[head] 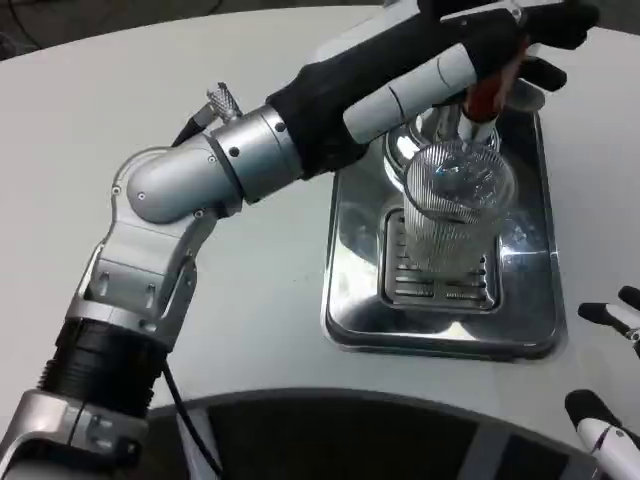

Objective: Grasp the cup under the faucet to collect the drink, then remove the cup.

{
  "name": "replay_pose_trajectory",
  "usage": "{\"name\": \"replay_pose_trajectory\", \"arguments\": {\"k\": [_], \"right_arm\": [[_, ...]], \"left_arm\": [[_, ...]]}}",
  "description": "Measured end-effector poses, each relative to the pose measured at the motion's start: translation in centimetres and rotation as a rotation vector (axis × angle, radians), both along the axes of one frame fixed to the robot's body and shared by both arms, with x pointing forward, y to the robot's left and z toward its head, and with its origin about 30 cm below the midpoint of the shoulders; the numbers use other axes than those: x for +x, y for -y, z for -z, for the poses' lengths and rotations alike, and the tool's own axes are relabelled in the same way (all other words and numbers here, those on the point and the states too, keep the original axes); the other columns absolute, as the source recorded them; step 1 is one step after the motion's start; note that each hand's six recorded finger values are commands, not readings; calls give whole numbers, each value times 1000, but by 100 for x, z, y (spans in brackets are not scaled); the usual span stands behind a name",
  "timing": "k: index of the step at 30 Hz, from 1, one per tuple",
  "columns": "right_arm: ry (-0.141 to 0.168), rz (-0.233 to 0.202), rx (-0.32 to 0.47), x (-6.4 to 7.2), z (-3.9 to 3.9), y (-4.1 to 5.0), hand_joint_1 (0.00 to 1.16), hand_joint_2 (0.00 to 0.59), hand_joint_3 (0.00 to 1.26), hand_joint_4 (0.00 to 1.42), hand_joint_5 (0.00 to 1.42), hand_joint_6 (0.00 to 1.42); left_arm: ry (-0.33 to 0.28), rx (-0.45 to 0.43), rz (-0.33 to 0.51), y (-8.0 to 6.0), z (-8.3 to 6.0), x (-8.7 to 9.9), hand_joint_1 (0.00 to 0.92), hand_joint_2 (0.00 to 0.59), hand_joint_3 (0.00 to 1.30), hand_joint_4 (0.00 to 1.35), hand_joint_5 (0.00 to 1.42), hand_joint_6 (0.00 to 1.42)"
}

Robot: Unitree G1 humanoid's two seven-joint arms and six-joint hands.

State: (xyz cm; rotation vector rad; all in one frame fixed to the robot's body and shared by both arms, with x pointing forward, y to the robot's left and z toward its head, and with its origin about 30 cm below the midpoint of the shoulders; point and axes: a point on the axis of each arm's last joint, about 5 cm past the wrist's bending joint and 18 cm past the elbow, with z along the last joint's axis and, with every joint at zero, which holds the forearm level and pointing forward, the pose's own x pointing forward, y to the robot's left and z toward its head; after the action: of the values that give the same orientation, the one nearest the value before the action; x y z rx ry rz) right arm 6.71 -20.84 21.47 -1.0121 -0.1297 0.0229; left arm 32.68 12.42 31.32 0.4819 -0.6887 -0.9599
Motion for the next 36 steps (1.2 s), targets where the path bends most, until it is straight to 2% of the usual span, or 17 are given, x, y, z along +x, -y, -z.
{"name": "replay_pose_trajectory", "arguments": {"k": [12, 18, 20, 29, 36], "right_arm": [[9, 1, 7, 19, -7, -1, 215, 420, 146, 0, 0, 0], [6, 8, 30, 41, -4, -4, 215, 420, 143, 0, 0, 0], [3, 8, 46, 52, -1, -8, 215, 420, 140, 0, 0, 0], [2, 0, 85, 71, 2, -12, 218, 427, 132, 0, 0, 0], [10, -13, 125, 85, 0, -10, 220, 434, 121, 0, 0, 0]], "left_arm": [[110, 83, -16, 36, -10, -26, 0, 97, 132, 45, 142, 182], [143, 103, -17, 42, 8, -20, 0, 92, 122, 31, 124, 170], [173, 128, -22, 48, -5, -23, 0, 96, 112, 12, 103, 159], [230, 177, -29, 61, -35, -29, 0, 95, 90, 0, 85, 140], [244, 189, -25, 75, -35, -30, 0, 95, 79, 0, 73, 126]]}}
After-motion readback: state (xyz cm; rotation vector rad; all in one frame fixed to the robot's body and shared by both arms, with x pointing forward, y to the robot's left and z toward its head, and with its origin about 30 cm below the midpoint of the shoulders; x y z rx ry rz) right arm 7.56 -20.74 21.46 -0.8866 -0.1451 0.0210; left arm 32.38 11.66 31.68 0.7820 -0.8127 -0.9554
